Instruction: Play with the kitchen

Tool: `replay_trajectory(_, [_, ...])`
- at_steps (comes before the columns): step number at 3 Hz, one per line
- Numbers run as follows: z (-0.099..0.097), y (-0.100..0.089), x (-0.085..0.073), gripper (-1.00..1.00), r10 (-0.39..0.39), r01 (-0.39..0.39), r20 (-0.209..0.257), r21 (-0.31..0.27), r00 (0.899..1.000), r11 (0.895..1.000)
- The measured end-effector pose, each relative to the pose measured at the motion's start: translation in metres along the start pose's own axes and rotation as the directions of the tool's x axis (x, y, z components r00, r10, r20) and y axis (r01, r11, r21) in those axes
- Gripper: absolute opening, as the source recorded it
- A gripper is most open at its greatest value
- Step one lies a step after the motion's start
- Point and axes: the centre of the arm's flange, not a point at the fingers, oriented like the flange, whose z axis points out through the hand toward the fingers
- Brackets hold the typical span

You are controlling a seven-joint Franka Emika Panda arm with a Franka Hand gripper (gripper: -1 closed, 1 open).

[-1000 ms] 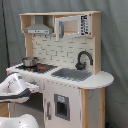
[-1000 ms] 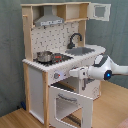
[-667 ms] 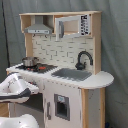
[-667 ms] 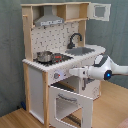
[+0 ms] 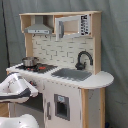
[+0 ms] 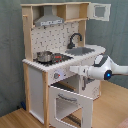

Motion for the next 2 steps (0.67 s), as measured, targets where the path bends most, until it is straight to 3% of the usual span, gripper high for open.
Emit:
replay_trajectory(1, [-0.0002,0.0,0.0001,-1.0,0.105,-0.105,-0.001,0.0,0.994,0.994])
replay_trajectory(2, [-0.0004,0.0,0.0001,-1.0,0.221,-0.221,-0.001,0.0,0.975,0.975])
